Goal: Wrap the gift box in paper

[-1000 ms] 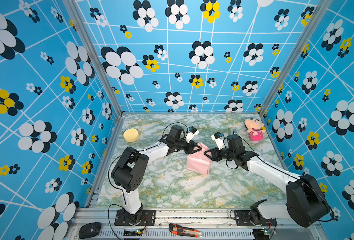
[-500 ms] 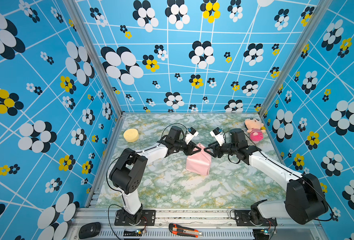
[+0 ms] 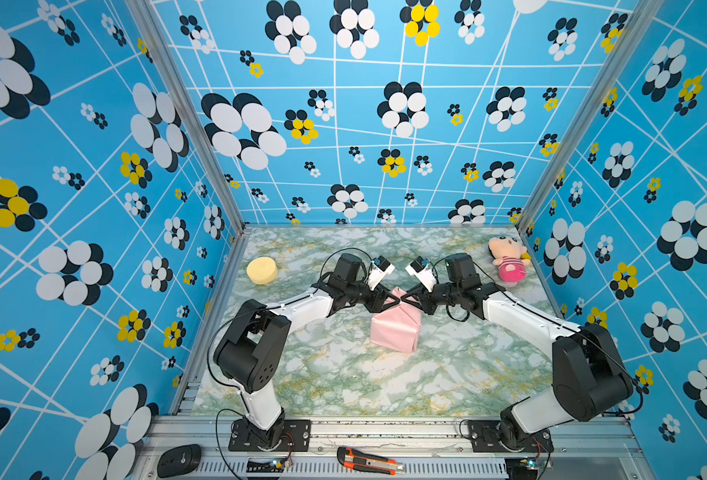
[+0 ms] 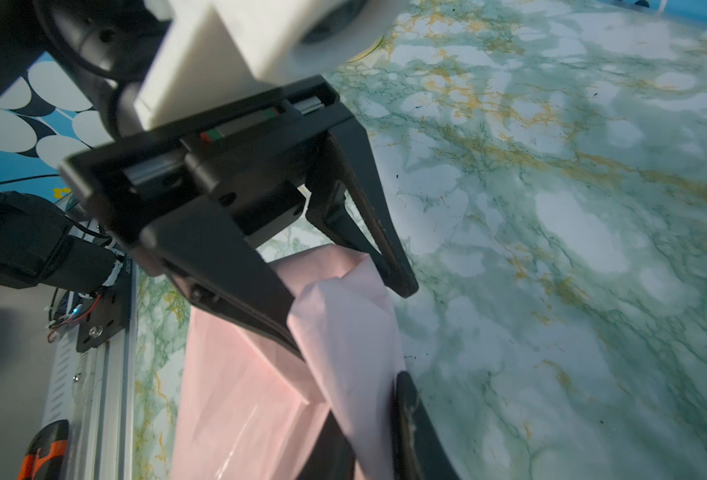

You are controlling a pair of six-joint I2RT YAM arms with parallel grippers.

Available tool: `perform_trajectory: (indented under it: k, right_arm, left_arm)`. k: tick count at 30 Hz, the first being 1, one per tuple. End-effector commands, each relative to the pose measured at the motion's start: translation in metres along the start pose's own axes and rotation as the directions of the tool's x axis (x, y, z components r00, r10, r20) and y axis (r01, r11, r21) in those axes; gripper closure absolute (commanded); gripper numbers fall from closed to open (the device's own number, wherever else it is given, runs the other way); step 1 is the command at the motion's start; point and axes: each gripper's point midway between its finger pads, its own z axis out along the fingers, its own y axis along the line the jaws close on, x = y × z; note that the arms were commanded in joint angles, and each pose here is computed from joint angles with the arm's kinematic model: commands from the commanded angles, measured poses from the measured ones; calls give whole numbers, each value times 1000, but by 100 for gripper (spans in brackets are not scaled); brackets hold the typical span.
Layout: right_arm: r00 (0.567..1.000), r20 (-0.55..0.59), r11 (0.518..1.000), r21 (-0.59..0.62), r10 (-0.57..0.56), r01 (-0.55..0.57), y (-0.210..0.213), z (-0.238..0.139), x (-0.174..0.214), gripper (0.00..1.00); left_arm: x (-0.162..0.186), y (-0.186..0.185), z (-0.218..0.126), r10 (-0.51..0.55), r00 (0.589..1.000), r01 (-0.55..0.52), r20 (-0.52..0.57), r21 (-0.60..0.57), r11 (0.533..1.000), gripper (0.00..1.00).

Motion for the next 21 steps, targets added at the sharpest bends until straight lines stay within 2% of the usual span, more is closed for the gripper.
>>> perform_trajectory:
  k: [1,6,9,12,16,18,21]
  right_arm:
    - [999,-14,999,-30,-40,40,5,0,-2,87]
    - [996,-20,997,3,-83,83,1,-3,-3,97]
    - [995,-2,995,14,-102,102,2,-6,-9,96]
    - [992,13,991,-17,-129,129,12,-7,-10,91]
    - [990,40,986,-93,-132,135,29,-4,-13,67]
    - [992,41,985,-117,-119,123,30,-1,-16,62]
    - [993,27,985,-123,-117,119,28,5,-17,61]
  left_arm:
    - [22,8,-9,-37,998,34,-56,-57,998,48]
    - [29,10,-16,-61,996,56,-59,-87,995,48]
    - [36,13,-19,-70,995,62,-67,-116,991,48]
    - [46,18,-20,-83,992,69,-90,-153,986,49]
    - [54,23,-21,-89,991,70,-101,-180,981,50]
    - [56,23,-21,-92,990,72,-103,-182,981,50]
    - [56,22,-21,-87,991,68,-102,-184,981,51]
